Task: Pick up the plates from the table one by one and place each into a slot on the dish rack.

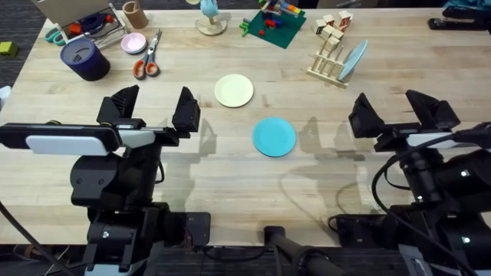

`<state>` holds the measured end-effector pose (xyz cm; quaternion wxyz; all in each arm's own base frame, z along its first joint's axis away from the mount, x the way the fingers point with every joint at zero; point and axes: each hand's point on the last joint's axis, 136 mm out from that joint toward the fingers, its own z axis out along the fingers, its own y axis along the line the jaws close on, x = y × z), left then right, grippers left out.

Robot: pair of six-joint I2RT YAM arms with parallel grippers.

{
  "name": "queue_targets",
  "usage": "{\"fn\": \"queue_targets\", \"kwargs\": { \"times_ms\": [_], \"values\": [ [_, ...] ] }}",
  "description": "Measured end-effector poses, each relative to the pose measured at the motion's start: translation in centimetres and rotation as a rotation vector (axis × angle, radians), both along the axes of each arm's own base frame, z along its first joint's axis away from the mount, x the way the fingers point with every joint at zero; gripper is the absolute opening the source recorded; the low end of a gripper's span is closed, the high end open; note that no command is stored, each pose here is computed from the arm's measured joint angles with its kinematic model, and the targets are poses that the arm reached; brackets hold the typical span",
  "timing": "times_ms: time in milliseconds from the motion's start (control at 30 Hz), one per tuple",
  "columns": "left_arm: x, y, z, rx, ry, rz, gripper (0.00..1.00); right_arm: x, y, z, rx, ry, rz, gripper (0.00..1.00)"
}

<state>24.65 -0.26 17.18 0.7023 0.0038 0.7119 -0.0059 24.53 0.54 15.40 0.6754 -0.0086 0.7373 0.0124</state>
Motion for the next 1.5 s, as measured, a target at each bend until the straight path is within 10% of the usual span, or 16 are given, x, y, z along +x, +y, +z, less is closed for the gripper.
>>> {"fn": "queue_targets", "kwargs": {
  "times_ms": [633, 967, 1500],
  "values": [
    [-0.2, 0.0, 0.1, 0.003, 0.025, 0.0, 0.993, -0.1, 0.0, 1.3, 0.015, -0.028, 0.0, 0.995],
    [-3.2, 0.0, 8.3, 0.003, 0.016, 0.0, 0.993, -1.5, 0.0, 9.8, 0.018, -0.06, 0.0, 0.995],
    [-1.3, 0.0, 7.7, 0.0, 0.64, 0.0, 0.992, 1.2, 0.1, 11.0, 0.004, 0.404, 0.003, 0.995]
  ]
}}
